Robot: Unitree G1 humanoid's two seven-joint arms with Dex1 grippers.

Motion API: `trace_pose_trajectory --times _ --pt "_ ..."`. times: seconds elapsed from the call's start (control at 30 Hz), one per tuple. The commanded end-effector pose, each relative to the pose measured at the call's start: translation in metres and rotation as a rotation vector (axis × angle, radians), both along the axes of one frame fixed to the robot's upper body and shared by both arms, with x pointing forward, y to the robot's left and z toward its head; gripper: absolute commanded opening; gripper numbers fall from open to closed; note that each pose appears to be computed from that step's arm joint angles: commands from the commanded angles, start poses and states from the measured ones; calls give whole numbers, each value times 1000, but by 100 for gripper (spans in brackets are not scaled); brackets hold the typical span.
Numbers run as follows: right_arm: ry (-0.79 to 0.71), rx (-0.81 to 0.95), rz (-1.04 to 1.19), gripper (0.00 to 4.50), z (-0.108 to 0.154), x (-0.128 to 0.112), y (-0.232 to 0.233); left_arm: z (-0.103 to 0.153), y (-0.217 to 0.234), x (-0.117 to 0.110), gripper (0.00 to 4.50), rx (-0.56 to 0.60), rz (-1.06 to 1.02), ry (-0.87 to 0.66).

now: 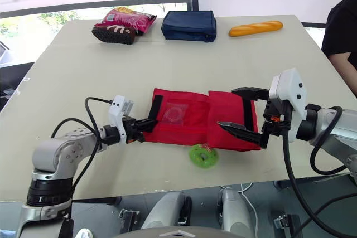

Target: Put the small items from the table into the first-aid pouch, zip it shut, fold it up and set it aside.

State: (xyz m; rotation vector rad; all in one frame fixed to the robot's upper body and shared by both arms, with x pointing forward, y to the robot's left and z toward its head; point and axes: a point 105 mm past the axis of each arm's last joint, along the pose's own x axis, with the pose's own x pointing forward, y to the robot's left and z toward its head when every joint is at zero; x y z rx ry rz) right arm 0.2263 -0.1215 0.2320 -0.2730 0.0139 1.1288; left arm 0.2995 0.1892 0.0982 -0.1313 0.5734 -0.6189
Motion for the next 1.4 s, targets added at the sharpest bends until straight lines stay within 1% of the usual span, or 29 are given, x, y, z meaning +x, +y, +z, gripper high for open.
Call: trace_pose_trajectory --times 0.03,0.13,0.2,0.3,0.33,0.37,0.43,0.47,0.57,0.6,0.67,0.7,0.83,0.9,1.0,1.1,1.2,1.33,1.4 --pt "-48 -26 18 450 7 -3 0 26 40 2 5 21 32 -67" --pt "-47 -25 27 450 8 -1 1 41 54 2 5 39 -17 -97" --pt "-59 -57 28 450 3 3 3 50 55 1 5 19 -61 -105" --pt "-75 -67 15 450 -2 18 9 69 43 -2 5 -32 -173 -139" --pt "-62 -34 11 397 -3 23 12 73 39 -5 0 -54 -207 -139" --pt "-48 -28 19 359 -8 26 15 77 36 -7 0 -72 -233 -138" --pt "-38 -56 55 261 -20 28 21 81 34 -10 0 -88 -265 -140" --pt "-27 -55 63 201 -27 31 24 83 34 -10 0 -89 -269 -143" --pt "-9 -90 82 48 -50 44 33 89 36 -9 0 -98 -274 -151" --pt "-5 -89 78 5 -57 50 35 92 34 -9 0 -106 -286 -160" --pt "15 -74 55 5 -72 63 37 100 28 -11 0 -149 -319 -178" --pt "15 -97 51 5 -82 67 37 105 24 -12 0 -173 -337 -186" --pt "83 -165 47 5 -122 73 40 119 13 -18 0 -231 -393 -205" --pt "98 -238 41 5 -139 73 37 129 6 -24 0 -277 -446 -214" --pt "104 -281 32 5 -148 74 37 147 -11 -32 0 -363 -550 -238" --pt "98 -286 26 5 -148 76 41 155 -33 -35 0 -422 -637 -244" --pt "93 -281 17 5 -148 79 45 149 -62 -36 0 -460 -735 -218" --pt "92 -280 0 5 -149 83 47 122 -92 -27 0 -457 -777 -144" --pt "88 -280 -9 5 -148 85 47 112 -101 -24 0 -459 -786 -125"
